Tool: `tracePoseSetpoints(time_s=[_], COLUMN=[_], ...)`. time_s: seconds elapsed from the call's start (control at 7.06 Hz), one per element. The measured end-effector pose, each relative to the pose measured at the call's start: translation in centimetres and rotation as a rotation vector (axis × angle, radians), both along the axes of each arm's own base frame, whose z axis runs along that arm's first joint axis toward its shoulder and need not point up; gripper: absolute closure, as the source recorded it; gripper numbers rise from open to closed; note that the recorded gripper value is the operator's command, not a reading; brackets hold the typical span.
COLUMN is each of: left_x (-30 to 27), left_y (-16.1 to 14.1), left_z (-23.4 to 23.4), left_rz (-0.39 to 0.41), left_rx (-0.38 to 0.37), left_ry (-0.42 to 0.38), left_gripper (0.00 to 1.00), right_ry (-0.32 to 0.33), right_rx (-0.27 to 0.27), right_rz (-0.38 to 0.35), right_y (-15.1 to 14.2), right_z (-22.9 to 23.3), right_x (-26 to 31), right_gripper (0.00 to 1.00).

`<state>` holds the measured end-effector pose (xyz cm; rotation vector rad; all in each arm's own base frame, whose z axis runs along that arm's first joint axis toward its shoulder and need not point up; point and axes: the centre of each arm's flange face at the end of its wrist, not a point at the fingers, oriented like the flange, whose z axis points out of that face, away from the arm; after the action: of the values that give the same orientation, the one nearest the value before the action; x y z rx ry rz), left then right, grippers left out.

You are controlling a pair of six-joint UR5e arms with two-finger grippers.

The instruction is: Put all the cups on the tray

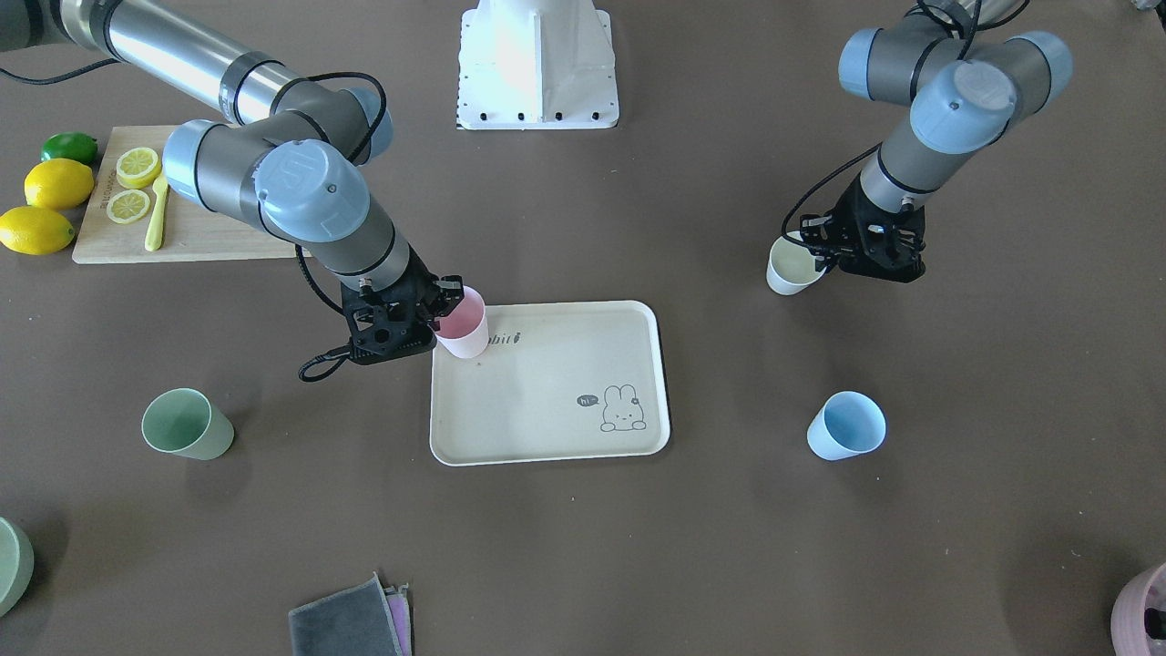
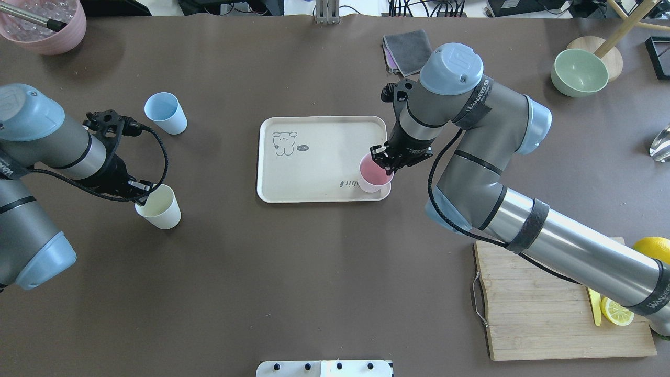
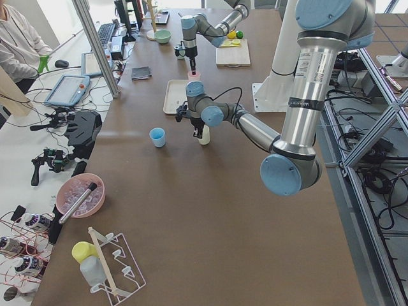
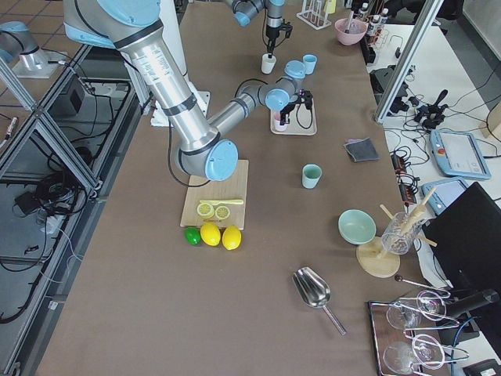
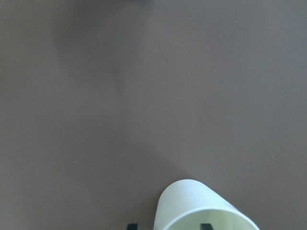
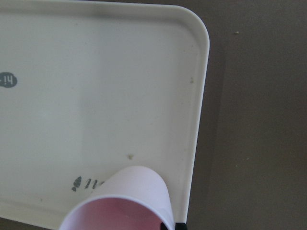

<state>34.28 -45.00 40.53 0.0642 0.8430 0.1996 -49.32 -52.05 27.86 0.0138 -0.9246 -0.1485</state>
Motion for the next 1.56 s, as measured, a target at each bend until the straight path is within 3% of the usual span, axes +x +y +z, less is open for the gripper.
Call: tracePoseSetpoints(time_s=[0.28, 0.57, 0.99, 1.13, 1.27, 1.56], left_x=[1.4, 5.1, 11.4, 13.0, 14.2, 15.1], left_y=[-1.5, -5.4, -11.3, -12.4, -13.0, -13.2], left_z=[-4.0, -10.9, -17.1, -16.5, -15.9, -16.2], left_rz=[-0.015, -0.041, -0.093, -0.102, -0.108, -0.109], left_rx=[0.003, -0.018, -0.069, -0.072, -0.072, -0.065], left_ry=[0.027, 0.036, 0.044, 0.056, 0.07, 0.085], left_gripper=[1.0, 1.0, 1.0, 0.72, 0.03, 0.02], right_ry=[-0.016, -0.044, -0.022, 0.002, 0.027, 0.066], right_rx=[-0.047, -0.062, 0.058, 0.084, 0.092, 0.055], right_rz=[0.062, 0.093, 0.047, 0.037, 0.03, 0.024], right_y=[-1.1, -4.6, -8.7, -9.0, -9.1, -9.8], right_z=[-1.0, -0.6, 8.1, 11.4, 14.0, 18.1], right_x=[0.8, 6.0, 19.1, 22.2, 24.0, 24.7], right_gripper=[0.0, 0.0, 0.0, 0.0, 0.0, 0.0])
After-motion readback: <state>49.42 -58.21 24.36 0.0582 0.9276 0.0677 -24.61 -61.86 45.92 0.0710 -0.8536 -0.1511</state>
